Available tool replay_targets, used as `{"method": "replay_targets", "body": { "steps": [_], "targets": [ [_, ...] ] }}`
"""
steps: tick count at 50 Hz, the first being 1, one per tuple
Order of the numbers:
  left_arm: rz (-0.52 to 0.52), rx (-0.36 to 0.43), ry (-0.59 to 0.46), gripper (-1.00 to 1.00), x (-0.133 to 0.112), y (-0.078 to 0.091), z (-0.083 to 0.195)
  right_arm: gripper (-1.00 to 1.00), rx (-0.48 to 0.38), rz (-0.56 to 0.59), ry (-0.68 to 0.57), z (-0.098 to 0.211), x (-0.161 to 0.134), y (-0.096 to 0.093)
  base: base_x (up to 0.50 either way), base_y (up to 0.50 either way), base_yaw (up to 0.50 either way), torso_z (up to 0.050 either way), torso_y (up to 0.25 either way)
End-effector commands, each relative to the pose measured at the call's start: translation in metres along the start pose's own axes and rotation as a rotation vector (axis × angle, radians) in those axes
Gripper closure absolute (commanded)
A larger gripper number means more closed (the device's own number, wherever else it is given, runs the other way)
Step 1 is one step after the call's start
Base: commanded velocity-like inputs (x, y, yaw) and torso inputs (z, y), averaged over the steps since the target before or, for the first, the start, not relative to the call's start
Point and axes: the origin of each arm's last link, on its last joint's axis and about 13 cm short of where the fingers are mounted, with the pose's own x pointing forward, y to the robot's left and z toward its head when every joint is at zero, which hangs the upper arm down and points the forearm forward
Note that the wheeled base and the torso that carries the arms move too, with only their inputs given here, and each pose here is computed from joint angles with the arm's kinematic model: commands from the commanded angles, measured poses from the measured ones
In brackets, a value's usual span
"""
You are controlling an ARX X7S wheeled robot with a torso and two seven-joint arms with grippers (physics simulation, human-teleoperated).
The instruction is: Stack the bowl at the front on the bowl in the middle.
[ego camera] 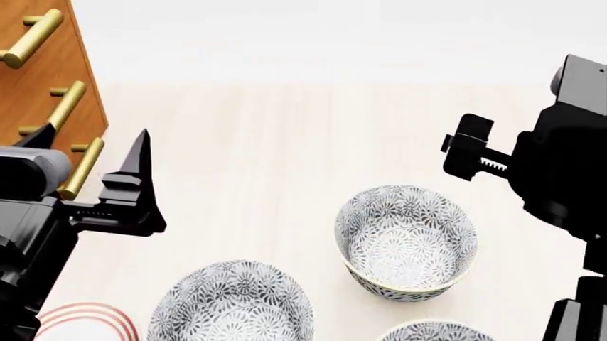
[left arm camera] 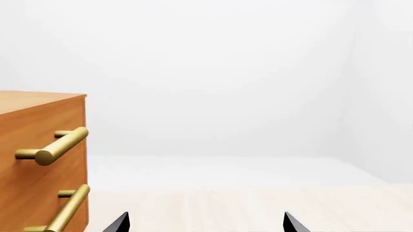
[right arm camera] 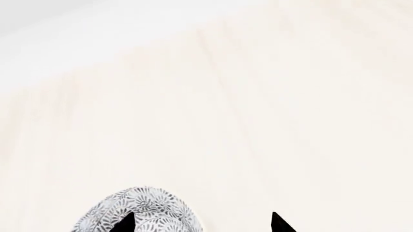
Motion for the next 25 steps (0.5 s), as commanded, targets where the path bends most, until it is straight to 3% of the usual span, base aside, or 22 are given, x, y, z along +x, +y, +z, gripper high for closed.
{"method": "replay_targets", "body": {
  "steps": [1,25],
  "targets": [
    [-0.008,0.002,0.003,-1.0,0.0,0.0,-0.001,-1.0,0.027,-0.019,0.065,-0.004,0.013,-0.007,0.0,0.0,0.0,0.0,0.0],
    [-0.012,0.005,0.014,-1.0,-0.001,0.001,-0.004,-1.0,0.063,-0.01,0.173,-0.021,0.036,-0.014,0.0,0.0,0.0,0.0,0.0]
  ]
}}
